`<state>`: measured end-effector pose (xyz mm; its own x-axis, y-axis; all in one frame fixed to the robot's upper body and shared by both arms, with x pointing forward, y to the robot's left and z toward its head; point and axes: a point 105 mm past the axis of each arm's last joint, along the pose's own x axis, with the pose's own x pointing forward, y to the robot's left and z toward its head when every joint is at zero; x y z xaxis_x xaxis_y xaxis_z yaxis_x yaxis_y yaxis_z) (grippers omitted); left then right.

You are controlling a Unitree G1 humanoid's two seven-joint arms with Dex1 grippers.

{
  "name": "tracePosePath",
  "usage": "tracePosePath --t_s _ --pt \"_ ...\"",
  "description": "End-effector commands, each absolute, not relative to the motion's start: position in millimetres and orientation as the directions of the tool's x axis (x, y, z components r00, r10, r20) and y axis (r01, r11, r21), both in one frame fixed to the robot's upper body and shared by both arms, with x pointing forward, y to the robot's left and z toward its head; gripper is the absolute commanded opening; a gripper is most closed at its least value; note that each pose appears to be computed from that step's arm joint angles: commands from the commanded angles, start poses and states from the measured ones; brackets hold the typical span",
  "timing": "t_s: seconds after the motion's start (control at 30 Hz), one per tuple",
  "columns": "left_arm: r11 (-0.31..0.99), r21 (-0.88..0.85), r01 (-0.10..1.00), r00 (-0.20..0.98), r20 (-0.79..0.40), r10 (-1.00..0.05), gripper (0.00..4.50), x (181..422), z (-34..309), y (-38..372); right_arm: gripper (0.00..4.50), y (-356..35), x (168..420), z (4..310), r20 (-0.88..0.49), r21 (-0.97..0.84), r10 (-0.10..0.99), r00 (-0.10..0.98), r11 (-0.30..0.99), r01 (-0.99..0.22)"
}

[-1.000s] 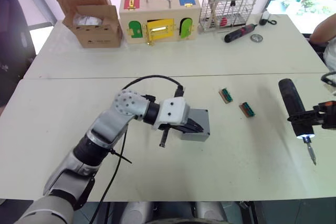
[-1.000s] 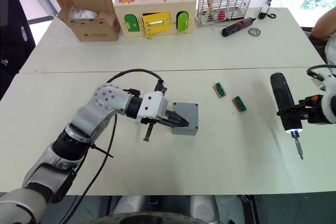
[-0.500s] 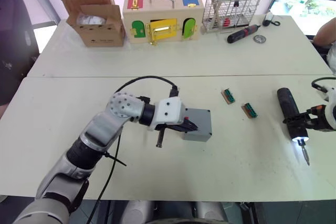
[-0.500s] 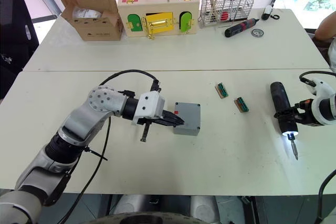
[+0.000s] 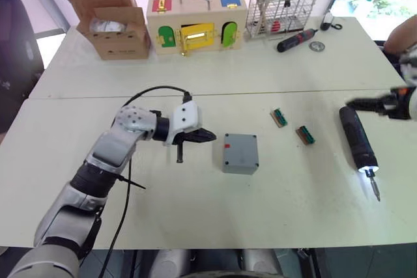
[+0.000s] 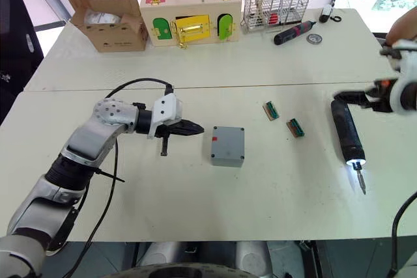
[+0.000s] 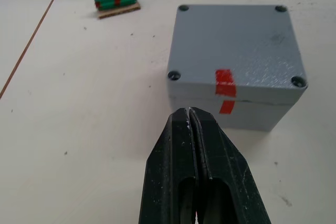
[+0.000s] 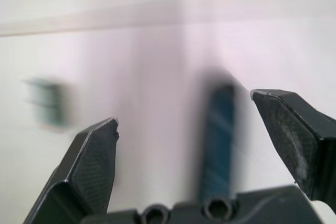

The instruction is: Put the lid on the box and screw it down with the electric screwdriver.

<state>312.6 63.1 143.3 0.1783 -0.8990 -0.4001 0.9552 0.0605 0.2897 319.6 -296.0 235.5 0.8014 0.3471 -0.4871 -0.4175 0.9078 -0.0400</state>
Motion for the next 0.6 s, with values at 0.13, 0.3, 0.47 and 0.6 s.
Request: tracePosePath --t_s 0.13,0.3,0.47,0.6 --pt "0.06 0.244 0.968 0.154 -0.391 -0.907 0.0 307 135 61 4.49 -199 253 177 -0.532 -0.021 0.634 0.562 0.653 -0.757" --pt "0.024 0.287 0.958 0.159 -0.459 -0.874 0.0 316 118 56 4.49 -169 236 136 -0.511 0.019 0.669 0.54 0.637 -0.771" --pt "-0.085 0.266 0.96 0.056 -0.482 -0.875 0.0 312 112 42 4.49 -147 224 125 -0.503 0.09 0.719 0.48 0.596 -0.798" --pt "-0.089 0.285 0.954 0.052 -0.452 -0.891 0.0 319 115 28 4.49 -135 221 120 -0.507 0.109 0.732 0.456 0.579 -0.808"
